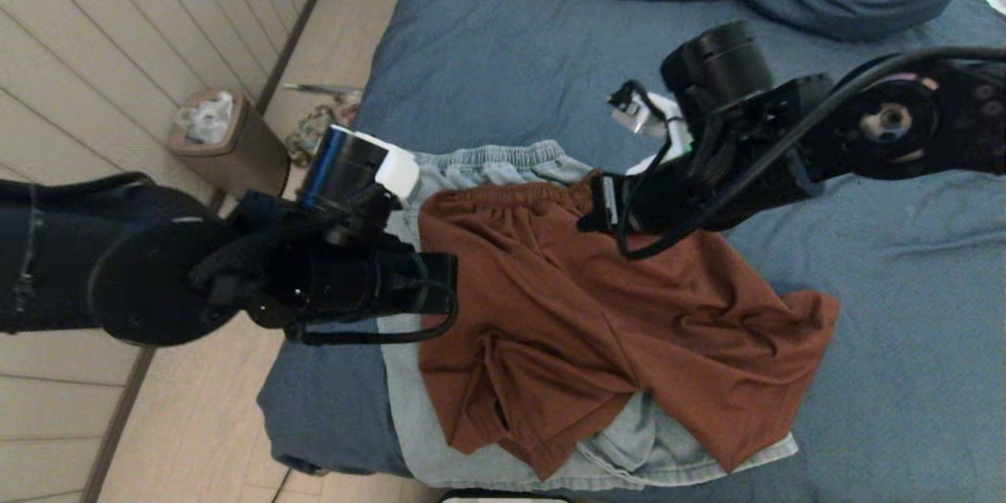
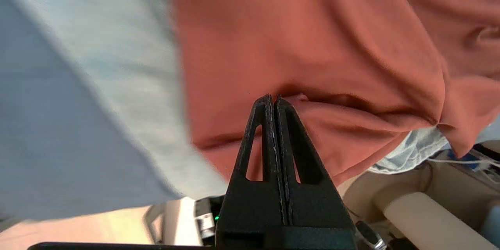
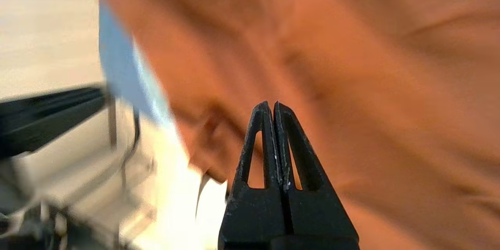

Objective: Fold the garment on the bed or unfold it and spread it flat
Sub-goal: Unford the brown shorts

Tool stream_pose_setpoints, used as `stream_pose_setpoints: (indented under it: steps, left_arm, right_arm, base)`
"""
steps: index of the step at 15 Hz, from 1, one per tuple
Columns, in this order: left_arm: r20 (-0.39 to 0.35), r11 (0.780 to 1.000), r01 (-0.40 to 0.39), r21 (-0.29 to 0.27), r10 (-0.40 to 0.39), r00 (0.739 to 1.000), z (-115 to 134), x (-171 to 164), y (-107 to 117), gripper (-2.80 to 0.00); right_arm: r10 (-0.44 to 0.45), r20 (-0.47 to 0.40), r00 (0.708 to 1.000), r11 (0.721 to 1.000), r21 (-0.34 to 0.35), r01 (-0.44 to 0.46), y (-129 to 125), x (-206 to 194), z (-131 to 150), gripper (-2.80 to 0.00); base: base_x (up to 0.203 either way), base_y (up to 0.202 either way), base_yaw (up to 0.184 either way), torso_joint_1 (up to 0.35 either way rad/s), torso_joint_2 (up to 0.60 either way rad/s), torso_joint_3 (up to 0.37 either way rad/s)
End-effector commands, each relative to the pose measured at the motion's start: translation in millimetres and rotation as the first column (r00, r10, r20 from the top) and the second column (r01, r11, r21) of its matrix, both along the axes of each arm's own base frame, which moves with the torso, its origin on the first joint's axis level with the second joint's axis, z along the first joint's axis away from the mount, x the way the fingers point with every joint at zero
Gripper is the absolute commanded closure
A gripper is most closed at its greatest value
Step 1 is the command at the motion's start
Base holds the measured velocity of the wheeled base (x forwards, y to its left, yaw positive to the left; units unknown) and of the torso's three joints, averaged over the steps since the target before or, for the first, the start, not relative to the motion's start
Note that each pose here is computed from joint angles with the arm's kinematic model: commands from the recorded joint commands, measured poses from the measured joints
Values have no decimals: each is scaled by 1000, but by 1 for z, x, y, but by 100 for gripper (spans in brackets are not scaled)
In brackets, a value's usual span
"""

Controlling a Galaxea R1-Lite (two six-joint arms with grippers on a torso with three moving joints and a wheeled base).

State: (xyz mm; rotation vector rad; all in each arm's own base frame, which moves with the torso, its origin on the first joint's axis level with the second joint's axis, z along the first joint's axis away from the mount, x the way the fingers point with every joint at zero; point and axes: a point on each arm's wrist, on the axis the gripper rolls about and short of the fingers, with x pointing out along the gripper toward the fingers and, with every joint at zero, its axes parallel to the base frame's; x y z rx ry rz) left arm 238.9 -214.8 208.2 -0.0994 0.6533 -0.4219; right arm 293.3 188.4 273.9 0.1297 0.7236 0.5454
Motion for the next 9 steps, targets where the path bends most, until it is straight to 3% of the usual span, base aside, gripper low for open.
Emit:
stream_pose_setpoints:
  steps: [1,6,9]
  left_arm:
    - [-40,1000,9,21,-8,999,-30,4,-12,0]
    - [-47,995,-92,22,93,995,-67,35,4,0]
    - [-57,993,-115,28,116,992,-76,44,7,0]
  right_arm:
    - [86,-102,991,994,-58,-92,39,-2,-38,0]
    - [163,-246,956,967,-153,-204,63,-25,-91,0]
    - [161,-257,953,965,-164,-207,70,-19,-106,0]
  base:
    - [0,0,0,0,0,0]
    - [0,0,0,0,0,0]
    - [0,0,0,0,0,0]
